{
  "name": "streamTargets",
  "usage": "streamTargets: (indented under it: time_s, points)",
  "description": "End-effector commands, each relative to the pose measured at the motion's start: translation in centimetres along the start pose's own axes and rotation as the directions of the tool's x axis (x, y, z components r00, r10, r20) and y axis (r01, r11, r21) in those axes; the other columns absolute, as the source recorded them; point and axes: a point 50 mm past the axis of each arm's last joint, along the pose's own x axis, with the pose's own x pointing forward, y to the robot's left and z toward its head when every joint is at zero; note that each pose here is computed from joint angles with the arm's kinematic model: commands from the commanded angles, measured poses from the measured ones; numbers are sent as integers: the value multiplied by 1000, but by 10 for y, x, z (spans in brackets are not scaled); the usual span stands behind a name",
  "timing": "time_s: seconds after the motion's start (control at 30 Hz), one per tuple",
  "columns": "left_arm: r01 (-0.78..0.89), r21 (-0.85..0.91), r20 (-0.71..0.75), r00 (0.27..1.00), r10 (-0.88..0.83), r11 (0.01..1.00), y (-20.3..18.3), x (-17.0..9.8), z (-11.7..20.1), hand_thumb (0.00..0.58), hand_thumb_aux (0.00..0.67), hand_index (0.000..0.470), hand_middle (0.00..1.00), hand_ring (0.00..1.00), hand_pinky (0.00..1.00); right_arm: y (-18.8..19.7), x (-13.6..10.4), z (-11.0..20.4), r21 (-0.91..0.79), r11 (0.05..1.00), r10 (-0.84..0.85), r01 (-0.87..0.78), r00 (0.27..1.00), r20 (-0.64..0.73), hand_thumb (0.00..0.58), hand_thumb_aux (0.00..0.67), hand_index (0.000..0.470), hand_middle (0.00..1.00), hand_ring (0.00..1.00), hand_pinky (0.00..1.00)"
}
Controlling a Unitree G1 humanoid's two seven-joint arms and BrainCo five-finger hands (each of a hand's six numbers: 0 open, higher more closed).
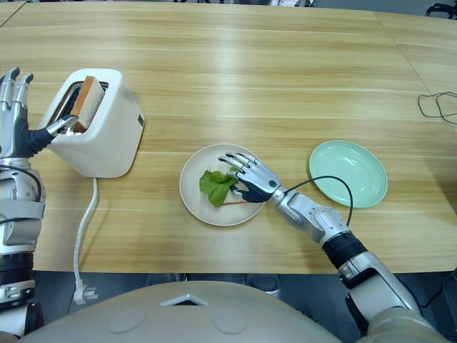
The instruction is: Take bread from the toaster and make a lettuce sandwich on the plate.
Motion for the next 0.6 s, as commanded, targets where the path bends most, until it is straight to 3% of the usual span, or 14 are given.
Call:
streamTargets:
  time_s: [0.03, 0.1, 0.17, 0.2, 0.23, 0.47, 0.6]
  points:
    - [110, 35, -7, 994, -110, 993, -16, -5, -4, 0, 0, 0, 0, 0, 0, 2, -5, -11, -22, 999, 23, -25, 998, -60, 466, 373, 256, 0, 0, 0]
    - [131, 43, -7, 991, -130, 990, -19, -4, -4, 0, 0, 0, 0, 0, 0, 1, -6, -13, -24, 999, 23, -24, 997, -72, 385, 281, 193, 0, 0, 0]
    - [147, 46, -10, 989, -146, 988, -21, -4, -5, 0, 0, 0, 0, 0, 0, 0, -9, -16, -28, 999, 27, -30, 996, -84, 201, 129, 88, 0, 0, 0]
    - [156, 49, -10, 988, -155, 987, -22, -3, -5, 0, 0, 0, 0, 0, 0, 0, -11, -17, -30, 999, 29, -32, 995, -92, 201, 129, 88, 0, 0, 0]
    - [164, 54, -8, 986, -164, 985, -23, -2, -4, 0, 0, 0, 0, 0, 0, -1, -13, -18, -33, 999, 26, -29, 995, -100, 0, 0, 0, 0, 0, 0]
    - [197, 64, 2, 980, -197, 978, -27, 2, -2, 5, 3, 2, 0, 0, 0, -15, -22, -33, -92, 996, -3, -13, 985, -171, 0, 0, 0, 0, 0, 0]
    - [204, 64, 2, 979, -205, 977, -27, 4, -2, 66, 39, 27, 0, 0, 0, -19, -29, -40, -117, 993, -4, -20, 979, -206, 0, 0, 0, 0, 0, 0]
